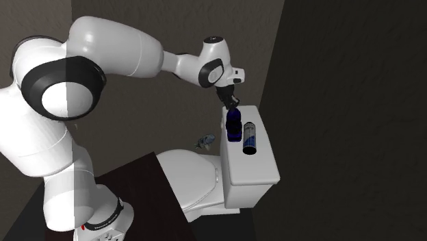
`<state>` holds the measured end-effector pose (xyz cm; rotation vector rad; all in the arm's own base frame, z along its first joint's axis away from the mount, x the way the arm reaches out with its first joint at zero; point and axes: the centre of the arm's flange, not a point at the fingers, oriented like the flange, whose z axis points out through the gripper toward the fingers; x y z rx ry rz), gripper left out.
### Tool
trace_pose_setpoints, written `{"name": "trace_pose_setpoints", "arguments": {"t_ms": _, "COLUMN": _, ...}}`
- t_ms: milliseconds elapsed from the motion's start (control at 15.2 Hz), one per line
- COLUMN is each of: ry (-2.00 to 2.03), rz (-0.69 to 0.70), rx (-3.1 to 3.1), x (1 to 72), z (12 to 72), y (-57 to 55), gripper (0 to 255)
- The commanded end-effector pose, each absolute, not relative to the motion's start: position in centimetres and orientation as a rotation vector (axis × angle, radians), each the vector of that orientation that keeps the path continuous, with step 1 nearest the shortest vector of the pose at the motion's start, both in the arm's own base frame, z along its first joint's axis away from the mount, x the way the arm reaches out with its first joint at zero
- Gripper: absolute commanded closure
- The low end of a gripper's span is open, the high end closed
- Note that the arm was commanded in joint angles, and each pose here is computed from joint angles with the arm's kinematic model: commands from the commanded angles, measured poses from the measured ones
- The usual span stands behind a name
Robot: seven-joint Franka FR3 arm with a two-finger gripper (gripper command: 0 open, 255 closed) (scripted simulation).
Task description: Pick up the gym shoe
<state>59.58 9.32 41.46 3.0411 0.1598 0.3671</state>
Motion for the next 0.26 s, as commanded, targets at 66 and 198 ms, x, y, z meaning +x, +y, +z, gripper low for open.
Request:
{"name": "trace_pose_setpoints", "arguments": {"t_ms": 66, "ry": 0.16, "rz": 0.37, "rx": 3.041, "x": 59.64, "z": 43.03, "y": 9.38, "gripper": 255}}
{"name": "trace_pose_setpoints", "arguments": {"t_ms": 198, "ry": 0.16, "rz": 0.37, "rx": 3.041, "x": 59.64, "z": 43.11, "y": 9.38, "gripper": 255}}
